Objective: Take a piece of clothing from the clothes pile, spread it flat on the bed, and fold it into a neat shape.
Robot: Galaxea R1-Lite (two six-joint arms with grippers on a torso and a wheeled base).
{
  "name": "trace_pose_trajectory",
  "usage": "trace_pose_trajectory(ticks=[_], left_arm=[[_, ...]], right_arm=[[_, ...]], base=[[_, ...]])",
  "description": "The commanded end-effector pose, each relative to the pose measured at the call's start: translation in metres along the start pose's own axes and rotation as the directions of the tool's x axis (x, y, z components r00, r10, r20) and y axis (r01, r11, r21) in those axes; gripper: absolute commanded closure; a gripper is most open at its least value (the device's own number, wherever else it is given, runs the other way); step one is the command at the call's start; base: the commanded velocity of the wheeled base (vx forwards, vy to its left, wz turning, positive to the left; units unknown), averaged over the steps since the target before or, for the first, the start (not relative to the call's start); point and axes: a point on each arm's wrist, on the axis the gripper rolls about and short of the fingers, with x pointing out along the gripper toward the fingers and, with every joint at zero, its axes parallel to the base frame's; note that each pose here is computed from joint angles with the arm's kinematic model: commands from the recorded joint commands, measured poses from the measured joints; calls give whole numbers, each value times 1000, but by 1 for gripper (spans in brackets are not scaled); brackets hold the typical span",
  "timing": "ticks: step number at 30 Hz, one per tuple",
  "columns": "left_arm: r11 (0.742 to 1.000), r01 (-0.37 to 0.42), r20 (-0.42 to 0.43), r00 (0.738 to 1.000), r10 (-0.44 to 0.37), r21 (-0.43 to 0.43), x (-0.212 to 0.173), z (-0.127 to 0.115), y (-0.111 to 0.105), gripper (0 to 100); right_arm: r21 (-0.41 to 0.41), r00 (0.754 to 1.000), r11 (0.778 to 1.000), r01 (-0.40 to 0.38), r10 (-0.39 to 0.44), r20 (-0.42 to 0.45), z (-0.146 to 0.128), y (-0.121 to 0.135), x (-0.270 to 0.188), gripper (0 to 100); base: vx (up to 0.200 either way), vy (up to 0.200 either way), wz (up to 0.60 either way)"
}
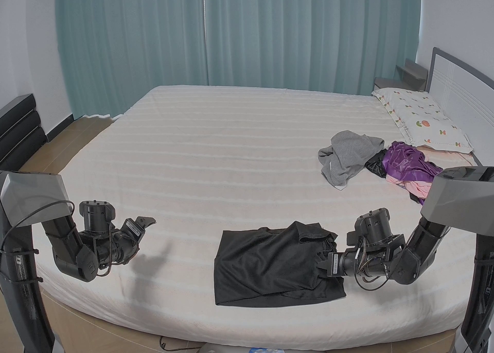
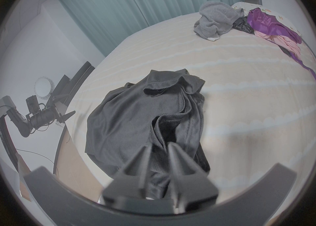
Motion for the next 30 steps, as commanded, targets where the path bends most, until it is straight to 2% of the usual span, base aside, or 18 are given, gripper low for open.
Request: trace_pose_trajectory(ticks=[1,4,7,14,21,24,25,26,30], left_arm=[[1000,-1,1,1000,1,1,0,0,0,0],[1000,-4,-1,1000,4,3,1,-1,1,0],[1000,-1,0,1000,1,4,1,-1,0,0],[1000,-4,0,1000,4,5,1,-1,0,0],[1000,-4,0,1000,4,7,1,-1,0,0],[1000,-6,-1,1000,6,8,1,-1,1,0],[1000,-5,1,1000,5,10,1,-1,0,0],[1000,-5,1,1000,5,10,1,-1,0,0],[1000,-6,0,1000,6,10,1,-1,1,0]], right_arm=[[1,1000,1000,6,-6,6,3,0,-12,100],[4,999,1000,27,-27,-21,3,-2,-19,100],[-34,996,998,55,-57,-72,2,-8,-27,100],[-64,990,995,79,-86,-108,-2,-16,-32,100],[-108,971,987,115,-135,-197,-7,-29,-35,100],[-110,970,987,114,-135,-201,-7,-29,-32,100],[-103,977,989,108,-125,-172,0,-28,-30,100],[-103,977,989,108,-125,-172,0,-28,-30,0],[-62,983,994,89,-97,-156,4,-23,-34,0]], base=[[0,0,0],[0,0,0],[0,0,0],[0,0,0],[0,0,0],[0,0,0],[0,0,0],[0,0,0],[0,0,0]])
